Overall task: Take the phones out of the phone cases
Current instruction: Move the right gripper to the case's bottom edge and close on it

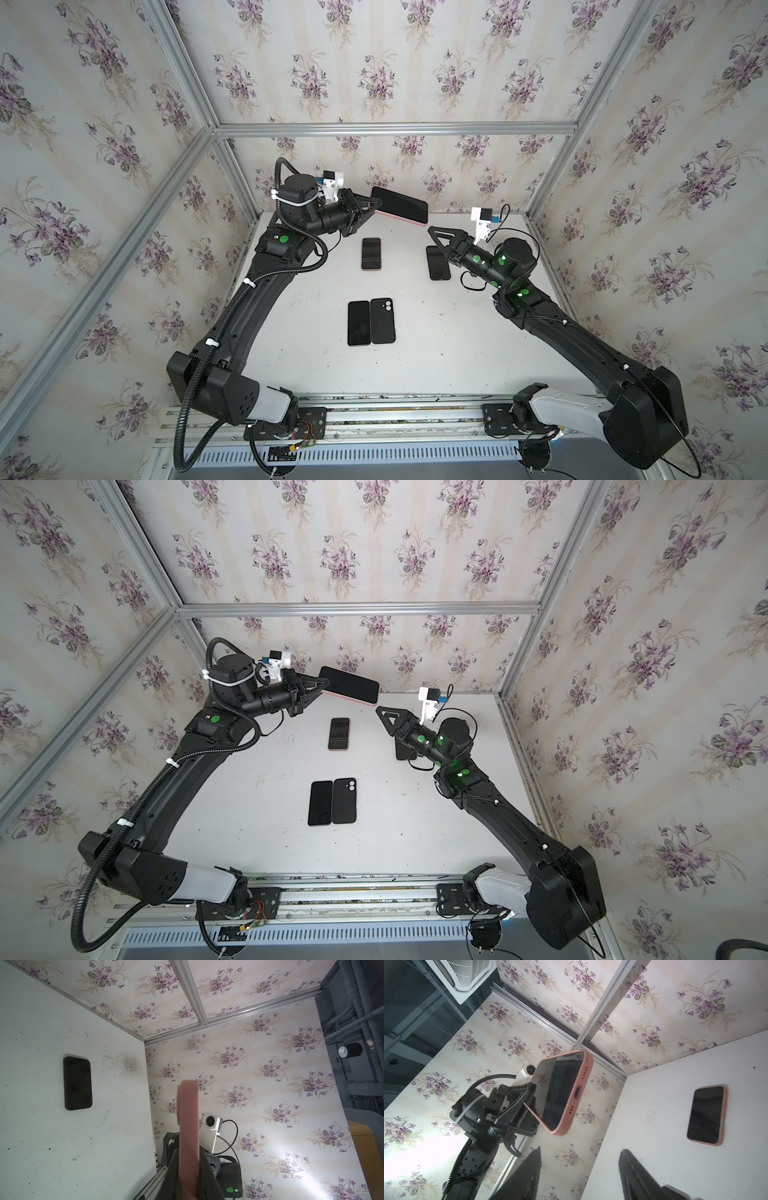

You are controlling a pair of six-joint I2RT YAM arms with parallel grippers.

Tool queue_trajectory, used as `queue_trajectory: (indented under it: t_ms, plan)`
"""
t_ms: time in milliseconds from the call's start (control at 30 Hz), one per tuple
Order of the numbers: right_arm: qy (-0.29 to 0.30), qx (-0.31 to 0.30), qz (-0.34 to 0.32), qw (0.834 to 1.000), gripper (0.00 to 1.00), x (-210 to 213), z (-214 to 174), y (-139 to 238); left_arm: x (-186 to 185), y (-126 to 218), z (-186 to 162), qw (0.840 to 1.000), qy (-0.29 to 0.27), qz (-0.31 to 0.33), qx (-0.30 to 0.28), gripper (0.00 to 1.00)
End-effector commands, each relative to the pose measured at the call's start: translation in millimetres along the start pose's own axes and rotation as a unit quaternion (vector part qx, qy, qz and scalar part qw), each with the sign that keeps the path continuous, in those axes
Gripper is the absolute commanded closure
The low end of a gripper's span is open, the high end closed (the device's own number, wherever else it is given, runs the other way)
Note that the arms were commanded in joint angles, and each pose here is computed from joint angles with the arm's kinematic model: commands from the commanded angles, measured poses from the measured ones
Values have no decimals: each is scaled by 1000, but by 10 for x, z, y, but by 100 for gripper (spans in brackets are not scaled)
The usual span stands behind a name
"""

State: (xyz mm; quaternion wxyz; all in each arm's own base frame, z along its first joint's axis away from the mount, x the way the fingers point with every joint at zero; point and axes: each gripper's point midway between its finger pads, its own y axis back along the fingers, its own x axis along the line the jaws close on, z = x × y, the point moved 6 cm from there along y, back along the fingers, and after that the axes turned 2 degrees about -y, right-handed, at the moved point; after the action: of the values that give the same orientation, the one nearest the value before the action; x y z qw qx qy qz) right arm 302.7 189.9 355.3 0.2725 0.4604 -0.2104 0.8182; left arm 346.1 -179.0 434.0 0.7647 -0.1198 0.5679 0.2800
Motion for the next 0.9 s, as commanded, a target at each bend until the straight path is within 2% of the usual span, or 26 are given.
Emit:
queue_trajectory:
  t_ms: [0, 333, 600, 733, 867]
  plan:
    - [-1, -17, 64, 998, 42, 240, 105, -42, -211, 44, 41, 998, -27, -49, -13, 100]
    - [-17, -20, 89, 996, 57, 244, 146, -149, -143, 34, 12, 998, -31, -52, -11, 100]
    - [-23, -6, 91, 996, 72, 208, 116, -192, -109, 11, 24, 998, -28, -55, -16, 100]
    - [-25, -3, 90, 996, 84, 182, 105, -203, -106, -1, 31, 998, -28, -57, -16, 100]
    - [-25, -1, 95, 995, 90, 178, 102, -223, -106, -10, 32, 998, -31, -60, -14, 100]
